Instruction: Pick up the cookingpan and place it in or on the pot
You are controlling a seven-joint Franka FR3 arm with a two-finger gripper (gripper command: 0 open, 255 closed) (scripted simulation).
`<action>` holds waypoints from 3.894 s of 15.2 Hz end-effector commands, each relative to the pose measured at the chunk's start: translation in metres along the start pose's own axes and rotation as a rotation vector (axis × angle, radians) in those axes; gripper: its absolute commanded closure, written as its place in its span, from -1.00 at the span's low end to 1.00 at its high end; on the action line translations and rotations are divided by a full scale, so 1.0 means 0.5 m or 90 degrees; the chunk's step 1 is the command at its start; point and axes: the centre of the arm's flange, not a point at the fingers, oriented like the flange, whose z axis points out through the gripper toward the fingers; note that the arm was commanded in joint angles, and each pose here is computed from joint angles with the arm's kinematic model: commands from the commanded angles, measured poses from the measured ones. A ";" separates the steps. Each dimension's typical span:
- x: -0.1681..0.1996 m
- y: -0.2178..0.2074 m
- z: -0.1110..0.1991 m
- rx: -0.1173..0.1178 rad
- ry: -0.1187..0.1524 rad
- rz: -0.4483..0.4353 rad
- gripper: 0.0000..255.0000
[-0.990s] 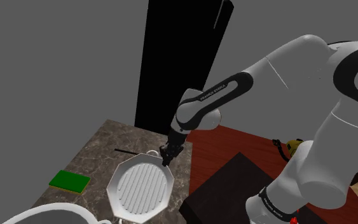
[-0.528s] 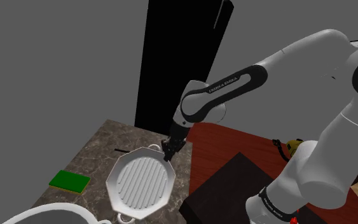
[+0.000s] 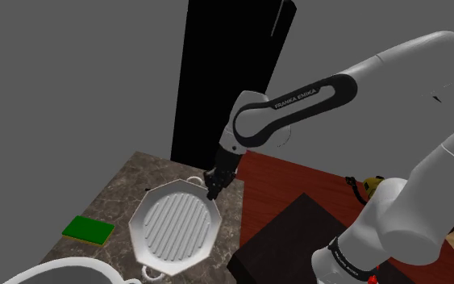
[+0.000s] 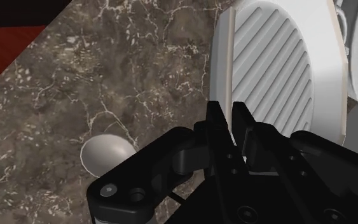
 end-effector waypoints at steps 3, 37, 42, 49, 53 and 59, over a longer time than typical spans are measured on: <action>-0.012 -0.099 0.027 0.000 0.000 0.000 1.00; -0.078 -0.586 0.302 0.000 0.000 0.000 1.00; -0.068 -0.569 0.351 0.000 0.000 0.000 1.00; -0.065 -0.563 0.366 0.000 0.000 0.000 1.00; -0.065 -0.561 0.368 0.000 0.000 0.000 -1.00; -0.065 -0.563 0.314 0.000 0.000 0.000 -1.00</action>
